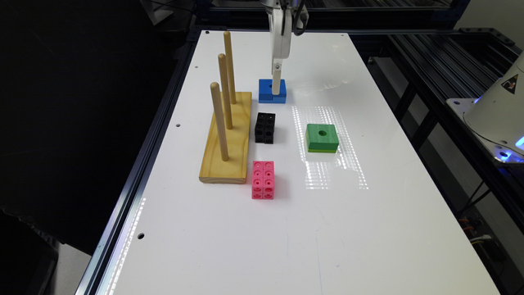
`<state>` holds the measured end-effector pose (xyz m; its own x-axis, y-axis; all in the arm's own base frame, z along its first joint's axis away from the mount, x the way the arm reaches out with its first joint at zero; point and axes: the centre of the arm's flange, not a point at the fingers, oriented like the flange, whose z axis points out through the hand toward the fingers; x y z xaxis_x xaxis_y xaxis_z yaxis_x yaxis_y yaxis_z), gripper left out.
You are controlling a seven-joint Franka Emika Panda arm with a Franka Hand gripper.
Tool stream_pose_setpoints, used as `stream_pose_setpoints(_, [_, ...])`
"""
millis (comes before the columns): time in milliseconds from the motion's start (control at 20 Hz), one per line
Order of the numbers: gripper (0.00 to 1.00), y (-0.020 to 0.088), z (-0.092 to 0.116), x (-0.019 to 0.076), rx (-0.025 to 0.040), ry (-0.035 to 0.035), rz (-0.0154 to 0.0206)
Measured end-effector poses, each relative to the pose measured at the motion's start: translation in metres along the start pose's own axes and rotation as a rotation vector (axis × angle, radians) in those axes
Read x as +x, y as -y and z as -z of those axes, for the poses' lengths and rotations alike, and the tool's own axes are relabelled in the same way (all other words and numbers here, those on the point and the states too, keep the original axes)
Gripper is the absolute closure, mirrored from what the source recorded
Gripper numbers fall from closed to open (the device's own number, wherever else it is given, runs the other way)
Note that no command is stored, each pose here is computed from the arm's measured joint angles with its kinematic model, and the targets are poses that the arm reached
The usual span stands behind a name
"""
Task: Pick up blue block.
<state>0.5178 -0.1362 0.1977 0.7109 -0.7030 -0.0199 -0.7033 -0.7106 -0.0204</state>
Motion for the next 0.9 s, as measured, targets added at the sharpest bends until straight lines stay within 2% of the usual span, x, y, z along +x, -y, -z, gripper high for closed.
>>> stream_pose_setpoints(100, [0.00, 0.000, -0.006, -0.0001, 0.0019, -0.0017, -0.0001])
stream_pose_setpoints(150, [0.00, 0.001, -0.008, -0.0002, 0.0037, -0.0034, 0.0011])
stream_pose_setpoints(300, [0.00, 0.006, -0.009, 0.0002, 0.0098, -0.0089, 0.0069])
stream_pose_setpoints(450, [0.00, 0.014, -0.006, 0.0011, 0.0186, -0.0154, 0.0125])
stream_pose_setpoints(650, [0.00, 0.015, -0.005, 0.0014, 0.0207, -0.0173, 0.0142])
stream_pose_setpoints(800, [0.00, 0.015, -0.008, 0.0009, 0.0189, -0.0132, 0.0139])
stream_pose_setpoints(900, [0.00, 0.014, -0.018, 0.0002, 0.0192, -0.0105, 0.0126])
